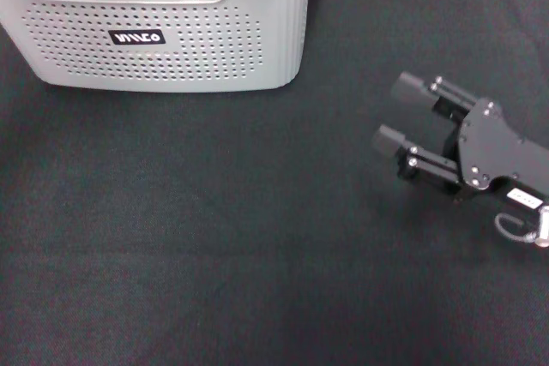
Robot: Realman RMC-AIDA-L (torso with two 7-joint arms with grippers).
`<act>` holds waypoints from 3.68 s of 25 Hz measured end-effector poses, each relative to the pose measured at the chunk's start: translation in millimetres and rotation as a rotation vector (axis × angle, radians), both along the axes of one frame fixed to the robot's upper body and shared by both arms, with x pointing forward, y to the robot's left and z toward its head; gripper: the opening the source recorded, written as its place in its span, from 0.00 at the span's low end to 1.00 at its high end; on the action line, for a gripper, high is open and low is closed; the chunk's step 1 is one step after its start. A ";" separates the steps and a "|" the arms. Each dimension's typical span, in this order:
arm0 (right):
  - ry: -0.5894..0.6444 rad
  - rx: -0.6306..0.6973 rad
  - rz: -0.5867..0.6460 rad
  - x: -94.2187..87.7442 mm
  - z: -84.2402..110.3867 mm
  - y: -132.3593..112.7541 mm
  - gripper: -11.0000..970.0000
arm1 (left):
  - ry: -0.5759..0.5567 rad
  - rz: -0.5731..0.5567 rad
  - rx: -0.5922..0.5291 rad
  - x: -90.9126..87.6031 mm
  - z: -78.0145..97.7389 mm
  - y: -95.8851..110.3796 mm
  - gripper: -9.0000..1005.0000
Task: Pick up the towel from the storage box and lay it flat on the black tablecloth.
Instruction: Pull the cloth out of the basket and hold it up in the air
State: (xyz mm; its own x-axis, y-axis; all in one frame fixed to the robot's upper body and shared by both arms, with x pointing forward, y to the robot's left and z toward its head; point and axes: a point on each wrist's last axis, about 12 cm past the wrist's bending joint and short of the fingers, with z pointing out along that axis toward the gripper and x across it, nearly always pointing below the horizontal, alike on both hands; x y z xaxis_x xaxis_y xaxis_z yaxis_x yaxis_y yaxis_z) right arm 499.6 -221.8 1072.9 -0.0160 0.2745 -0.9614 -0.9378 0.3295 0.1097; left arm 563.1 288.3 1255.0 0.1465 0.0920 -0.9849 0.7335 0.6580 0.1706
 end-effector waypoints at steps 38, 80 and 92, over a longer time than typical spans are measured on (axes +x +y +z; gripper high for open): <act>-0.984 -0.185 -0.313 -18.7 32.1 92.2 0.63 | -0.080 -0.427 -0.344 -61.1 19.1 31.9 0.05; -1.042 -0.107 -0.341 -20.3 46.4 96.7 0.23 | -0.015 -0.435 -0.350 -57.7 0.6 31.1 0.05; -1.031 -0.118 -0.347 -18.4 45.2 95.1 0.06 | -0.011 -0.431 -0.350 -58.7 -0.7 32.1 0.06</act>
